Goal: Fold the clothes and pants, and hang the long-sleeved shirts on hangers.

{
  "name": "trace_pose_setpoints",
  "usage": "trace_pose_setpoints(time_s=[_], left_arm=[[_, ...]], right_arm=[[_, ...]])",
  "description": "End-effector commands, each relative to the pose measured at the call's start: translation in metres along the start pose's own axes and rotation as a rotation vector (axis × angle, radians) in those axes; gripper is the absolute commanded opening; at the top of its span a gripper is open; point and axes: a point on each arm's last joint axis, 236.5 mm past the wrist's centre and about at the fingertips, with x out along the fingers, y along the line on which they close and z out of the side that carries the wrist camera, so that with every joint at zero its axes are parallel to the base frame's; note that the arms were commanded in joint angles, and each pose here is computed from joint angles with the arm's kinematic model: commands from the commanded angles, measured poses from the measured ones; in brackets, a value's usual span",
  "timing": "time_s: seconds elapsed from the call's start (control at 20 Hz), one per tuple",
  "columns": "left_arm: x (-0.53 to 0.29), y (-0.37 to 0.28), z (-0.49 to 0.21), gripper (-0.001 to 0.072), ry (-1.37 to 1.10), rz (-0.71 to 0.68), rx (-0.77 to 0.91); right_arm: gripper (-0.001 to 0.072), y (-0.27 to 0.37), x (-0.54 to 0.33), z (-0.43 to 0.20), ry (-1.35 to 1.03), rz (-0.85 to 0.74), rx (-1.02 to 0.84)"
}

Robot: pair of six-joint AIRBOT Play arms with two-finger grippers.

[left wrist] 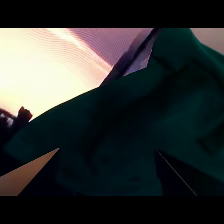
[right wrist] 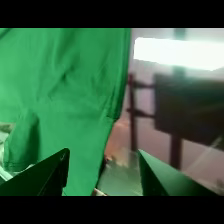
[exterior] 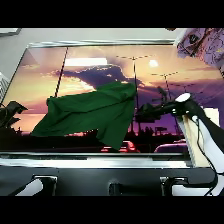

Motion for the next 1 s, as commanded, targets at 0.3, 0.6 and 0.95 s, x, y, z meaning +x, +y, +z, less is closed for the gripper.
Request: trace_pose_setpoints(time_s=[0.3,0.6,0.95], left_arm=[[-0.004,0.024,-0.024,0.0683,0.101,0.043,-0.017],[0.006,0.08,-0.044,0.0683,0.12,-0.054,-0.131],[0.06,0.106,-0.073,0.0683,0.181,-0.109,-0.134]], right_arm=[[0.0386,0.01,0.071,-0.005,-0.012,0.086,0.045],[0.0037,0.012,0.069,-0.006,-0.012,0.082,0.008],[0.0037,0.034,0.048,-0.003,-0.043,0.089,-0.064]])
